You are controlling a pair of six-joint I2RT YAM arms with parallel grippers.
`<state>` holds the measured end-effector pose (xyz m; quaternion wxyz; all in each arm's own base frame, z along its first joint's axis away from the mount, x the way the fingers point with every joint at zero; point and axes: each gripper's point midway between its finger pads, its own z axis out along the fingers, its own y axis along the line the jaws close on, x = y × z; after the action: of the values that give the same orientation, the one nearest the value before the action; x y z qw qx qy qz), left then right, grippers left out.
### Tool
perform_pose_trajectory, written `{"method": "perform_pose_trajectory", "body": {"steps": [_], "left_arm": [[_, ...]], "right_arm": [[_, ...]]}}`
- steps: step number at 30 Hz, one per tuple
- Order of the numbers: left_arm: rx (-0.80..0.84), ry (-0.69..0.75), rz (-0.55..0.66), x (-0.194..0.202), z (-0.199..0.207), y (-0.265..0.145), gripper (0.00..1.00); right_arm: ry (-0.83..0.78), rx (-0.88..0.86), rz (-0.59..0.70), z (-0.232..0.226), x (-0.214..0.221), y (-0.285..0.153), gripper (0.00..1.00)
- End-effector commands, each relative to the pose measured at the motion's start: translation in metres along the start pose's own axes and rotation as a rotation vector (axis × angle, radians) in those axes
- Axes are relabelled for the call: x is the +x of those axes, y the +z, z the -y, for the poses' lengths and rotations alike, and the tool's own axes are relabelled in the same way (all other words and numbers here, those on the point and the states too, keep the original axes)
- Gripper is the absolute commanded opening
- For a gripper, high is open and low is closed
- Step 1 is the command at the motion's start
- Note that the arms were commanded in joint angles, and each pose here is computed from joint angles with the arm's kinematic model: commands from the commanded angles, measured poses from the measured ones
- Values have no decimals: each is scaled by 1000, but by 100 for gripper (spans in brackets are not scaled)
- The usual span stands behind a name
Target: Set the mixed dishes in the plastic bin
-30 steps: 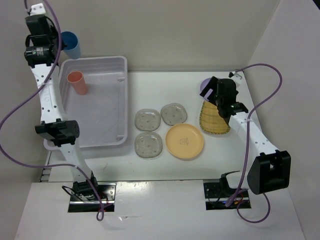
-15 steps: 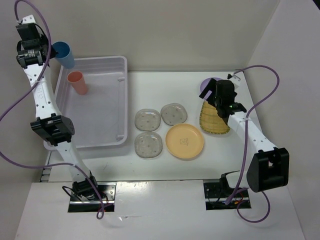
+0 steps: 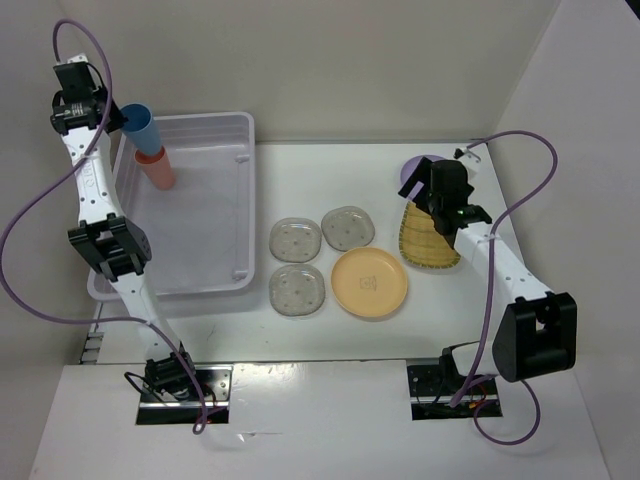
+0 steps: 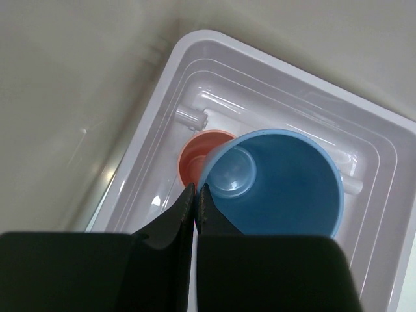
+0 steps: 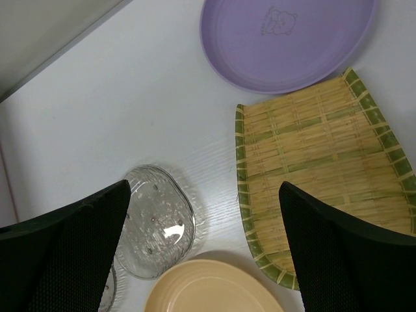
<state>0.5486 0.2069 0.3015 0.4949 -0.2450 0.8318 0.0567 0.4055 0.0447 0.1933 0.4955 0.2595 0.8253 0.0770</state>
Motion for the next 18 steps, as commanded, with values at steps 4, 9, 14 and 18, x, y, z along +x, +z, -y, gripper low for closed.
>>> {"method": "perform_pose_trajectory", "body": {"steps": [4, 9, 14, 18], "left_arm": [[16, -16, 88, -26, 2, 2, 0], [-1, -25, 71, -20, -1, 10, 0], [-5, -25, 61, -16, -2, 12, 0], [-16, -16, 54, -13, -4, 16, 0]], "right_arm": [[8, 2, 36, -6, -14, 0, 99], [8, 1, 37, -9, -18, 1, 99], [18, 7, 44, -10, -21, 2, 99], [16, 20, 42, -6, -18, 3, 99]]}}
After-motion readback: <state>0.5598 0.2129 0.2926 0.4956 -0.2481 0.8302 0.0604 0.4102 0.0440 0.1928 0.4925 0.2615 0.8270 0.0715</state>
